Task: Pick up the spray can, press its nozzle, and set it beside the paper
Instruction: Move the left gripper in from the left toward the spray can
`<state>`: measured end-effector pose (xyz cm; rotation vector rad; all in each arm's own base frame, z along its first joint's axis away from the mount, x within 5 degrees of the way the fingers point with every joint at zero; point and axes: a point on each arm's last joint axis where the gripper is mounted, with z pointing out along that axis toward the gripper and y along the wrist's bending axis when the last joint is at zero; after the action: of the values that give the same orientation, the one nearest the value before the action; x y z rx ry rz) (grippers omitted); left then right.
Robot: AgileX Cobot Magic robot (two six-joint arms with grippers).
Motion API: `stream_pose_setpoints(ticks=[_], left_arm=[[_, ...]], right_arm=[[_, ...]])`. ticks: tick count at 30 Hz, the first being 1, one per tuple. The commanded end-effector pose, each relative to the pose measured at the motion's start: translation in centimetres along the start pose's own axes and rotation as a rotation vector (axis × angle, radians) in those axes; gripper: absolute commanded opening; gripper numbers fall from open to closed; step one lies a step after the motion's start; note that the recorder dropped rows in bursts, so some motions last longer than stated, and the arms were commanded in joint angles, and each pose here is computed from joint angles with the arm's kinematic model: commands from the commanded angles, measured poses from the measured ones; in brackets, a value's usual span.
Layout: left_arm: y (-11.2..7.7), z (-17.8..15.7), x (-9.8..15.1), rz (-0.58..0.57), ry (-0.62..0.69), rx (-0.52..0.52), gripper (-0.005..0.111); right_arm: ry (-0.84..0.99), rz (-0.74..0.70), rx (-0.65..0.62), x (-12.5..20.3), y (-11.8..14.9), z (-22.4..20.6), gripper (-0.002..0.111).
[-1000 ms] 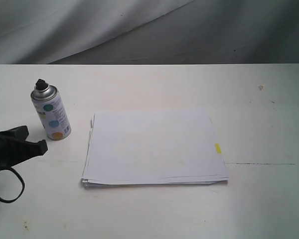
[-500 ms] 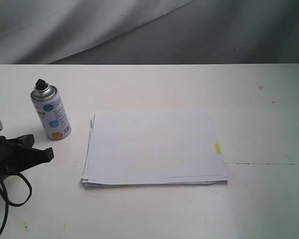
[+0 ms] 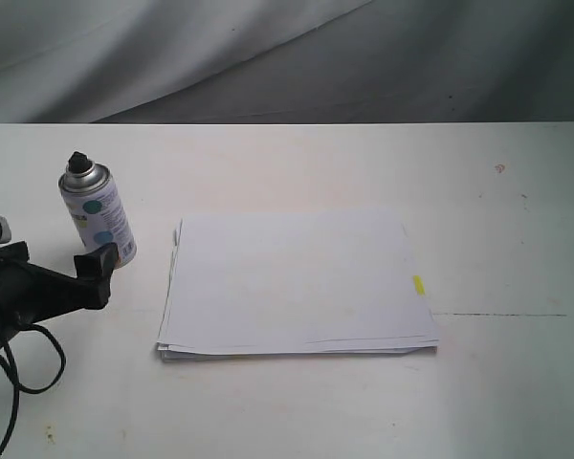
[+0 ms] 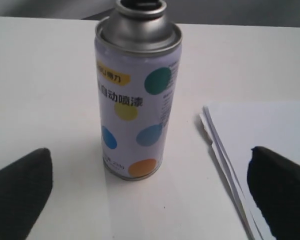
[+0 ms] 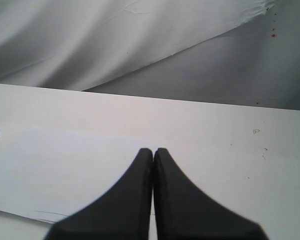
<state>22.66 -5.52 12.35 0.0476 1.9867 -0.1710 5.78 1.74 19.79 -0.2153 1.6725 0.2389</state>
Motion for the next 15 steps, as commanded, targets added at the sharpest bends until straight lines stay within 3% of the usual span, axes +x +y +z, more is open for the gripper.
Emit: stream_pose_setpoints(ticks=[1, 4, 15], left_arm=[[-0.22, 0.0, -0.46, -0.012, -0.051, 0.016, 0.104], [-0.22, 0.0, -0.46, -0.064, -0.051, 0.017, 0.104], [-0.65, 0.62, -0.91, -0.053, -0.037, 0.046, 0.104]], right_arm=[[-0.003, 0.01, 0.005, 0.08, -0.03, -0.01, 0.0], [-0.003, 0.01, 0.005, 0.08, -0.03, -0.01, 0.0], [-0.003, 0.01, 0.005, 0.08, -0.03, -0.01, 0.0]])
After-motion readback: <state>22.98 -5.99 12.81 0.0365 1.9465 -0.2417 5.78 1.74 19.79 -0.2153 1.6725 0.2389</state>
